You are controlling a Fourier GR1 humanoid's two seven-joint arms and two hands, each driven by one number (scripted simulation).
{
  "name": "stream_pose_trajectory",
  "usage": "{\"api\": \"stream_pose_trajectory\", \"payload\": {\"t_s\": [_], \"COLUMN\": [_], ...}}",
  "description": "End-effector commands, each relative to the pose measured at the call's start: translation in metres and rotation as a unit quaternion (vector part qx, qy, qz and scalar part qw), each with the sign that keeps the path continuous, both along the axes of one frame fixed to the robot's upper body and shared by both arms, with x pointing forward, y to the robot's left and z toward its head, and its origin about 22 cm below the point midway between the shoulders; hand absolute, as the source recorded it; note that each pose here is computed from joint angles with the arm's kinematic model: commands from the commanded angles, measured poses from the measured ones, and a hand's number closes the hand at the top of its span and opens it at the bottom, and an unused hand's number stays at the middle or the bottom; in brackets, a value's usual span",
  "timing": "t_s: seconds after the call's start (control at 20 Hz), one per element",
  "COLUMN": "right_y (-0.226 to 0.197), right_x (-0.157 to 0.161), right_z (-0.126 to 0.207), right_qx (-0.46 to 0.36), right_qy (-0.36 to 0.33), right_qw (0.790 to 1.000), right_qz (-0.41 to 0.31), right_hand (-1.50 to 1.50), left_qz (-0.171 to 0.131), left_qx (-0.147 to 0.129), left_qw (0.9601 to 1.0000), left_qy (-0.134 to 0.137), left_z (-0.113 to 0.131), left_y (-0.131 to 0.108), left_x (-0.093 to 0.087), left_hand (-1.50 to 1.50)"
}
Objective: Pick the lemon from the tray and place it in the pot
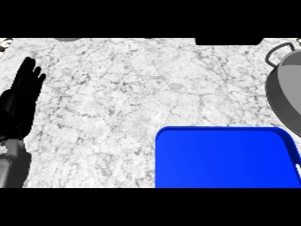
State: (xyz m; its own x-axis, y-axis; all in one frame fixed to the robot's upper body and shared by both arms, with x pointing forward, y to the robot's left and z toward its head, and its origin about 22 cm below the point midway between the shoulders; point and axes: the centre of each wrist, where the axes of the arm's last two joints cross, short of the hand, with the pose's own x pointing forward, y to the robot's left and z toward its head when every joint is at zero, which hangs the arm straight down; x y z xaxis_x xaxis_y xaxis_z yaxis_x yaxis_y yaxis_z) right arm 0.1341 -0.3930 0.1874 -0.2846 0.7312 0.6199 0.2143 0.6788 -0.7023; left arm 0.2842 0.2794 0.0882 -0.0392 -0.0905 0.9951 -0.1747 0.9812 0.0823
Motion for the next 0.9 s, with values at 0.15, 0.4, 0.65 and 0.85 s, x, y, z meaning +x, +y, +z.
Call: {"api": "stream_pose_trajectory", "payload": {"t_s": [0.15,0.4,0.65,0.85], "right_y": [-0.035,-0.084,-0.084,-0.096], "right_x": [0.057,0.084,0.096,0.115], "right_z": [0.02,-0.009,-0.002,-0.05], "right_qx": [0.033,0.079,-0.104,-0.161], "right_qy": [0.015,0.02,-0.038,-0.02], "right_qw": [0.999,0.996,0.985,0.975], "right_qz": [-0.027,-0.032,-0.133,-0.152], "right_hand": [1.5,1.5,1.5,1.5], "left_qz": [-0.008,-0.013,-0.018,-0.024], "left_qx": [-0.006,-0.006,-0.003,-0.004], "left_qw": [0.9999,0.9999,0.9998,0.9997], "left_qy": [0.0,-0.002,-0.011,-0.004], "left_z": [-0.009,-0.009,0.002,0.001], "left_y": [-0.005,0.001,-0.01,-0.017], "left_x": [0.009,-0.002,0.002,0.01], "left_hand": [0.0,0.0,0.0,0.0]}}
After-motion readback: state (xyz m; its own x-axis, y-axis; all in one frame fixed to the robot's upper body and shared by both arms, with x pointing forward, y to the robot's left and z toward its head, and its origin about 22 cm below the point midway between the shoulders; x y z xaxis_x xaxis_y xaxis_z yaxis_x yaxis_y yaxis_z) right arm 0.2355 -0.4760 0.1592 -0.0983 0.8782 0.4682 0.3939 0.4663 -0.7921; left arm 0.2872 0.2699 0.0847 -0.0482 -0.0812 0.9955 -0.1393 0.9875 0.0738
